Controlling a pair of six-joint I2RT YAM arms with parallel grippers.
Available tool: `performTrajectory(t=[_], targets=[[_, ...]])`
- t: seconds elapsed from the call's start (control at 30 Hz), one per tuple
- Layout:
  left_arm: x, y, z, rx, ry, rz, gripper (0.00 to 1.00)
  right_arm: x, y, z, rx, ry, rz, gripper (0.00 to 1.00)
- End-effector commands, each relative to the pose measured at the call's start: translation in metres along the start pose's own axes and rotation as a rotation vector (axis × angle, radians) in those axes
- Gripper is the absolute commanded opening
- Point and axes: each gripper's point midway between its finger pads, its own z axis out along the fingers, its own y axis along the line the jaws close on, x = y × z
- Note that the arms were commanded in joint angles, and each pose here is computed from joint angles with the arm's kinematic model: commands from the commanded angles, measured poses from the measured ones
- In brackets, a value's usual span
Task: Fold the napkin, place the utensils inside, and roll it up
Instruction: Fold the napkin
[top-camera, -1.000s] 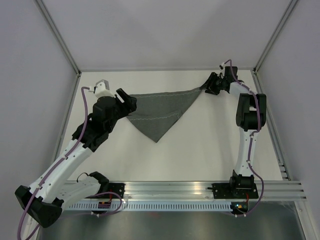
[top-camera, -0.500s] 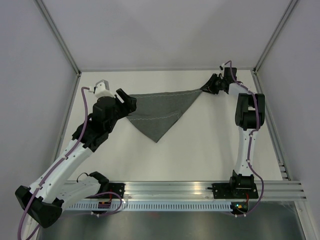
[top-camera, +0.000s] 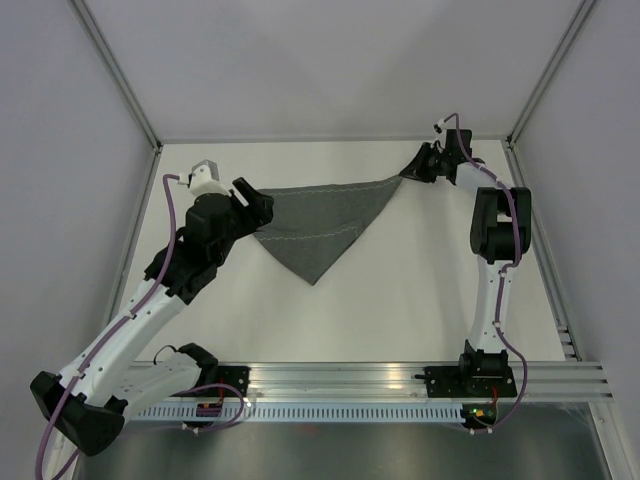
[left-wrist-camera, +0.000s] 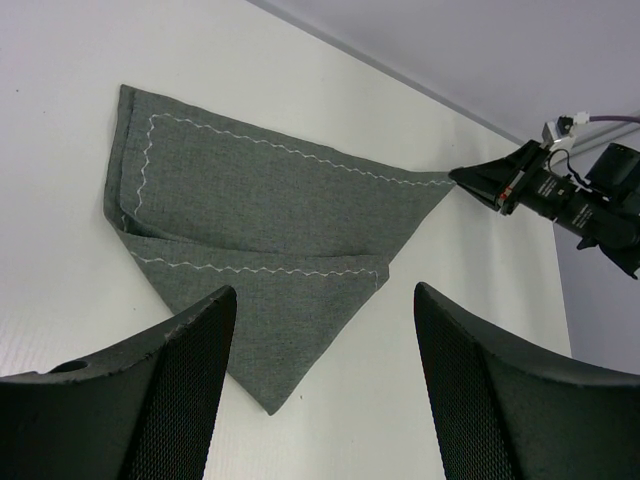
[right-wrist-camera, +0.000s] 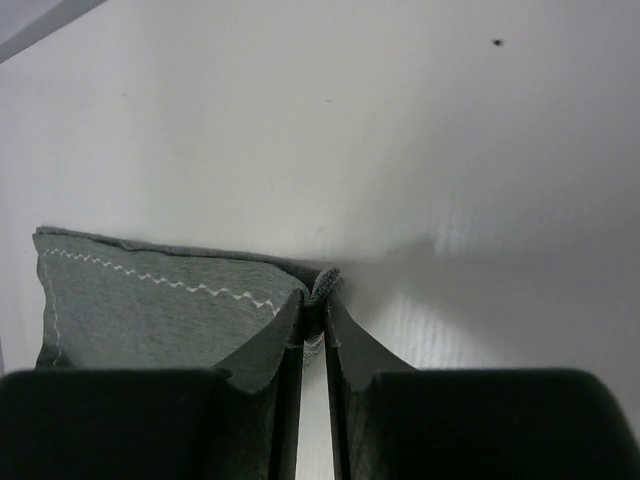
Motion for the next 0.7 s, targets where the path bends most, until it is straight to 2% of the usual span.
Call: performTrajectory(t=[0.0, 0.03, 0.27, 0.67], targets=[[-0.007, -0.006, -0.001, 0.033, -0.02, 0.0, 0.77, -0.041, 0.065, -0.041, -0.087, -0.114, -0.177, 0.18], [-0.006, -0.006, -0.001, 0.033, -0.018, -0.001, 0.77, -0.035, 0.089, -0.042, -0.113, -0.108, -0.234, 0.18], [-0.01, -0.007, -0.004, 0.039, -0.03, -0.005, 0.77, -0.011, 0.144, -0.069, -0.171, -0.106, -0.422, 0.17], [-0.015, -0.011, -0.009, 0.058, -0.04, -0.027, 0.76, 0.11, 0.227, -0.09, -0.283, 0.058, -0.766, 0.15]])
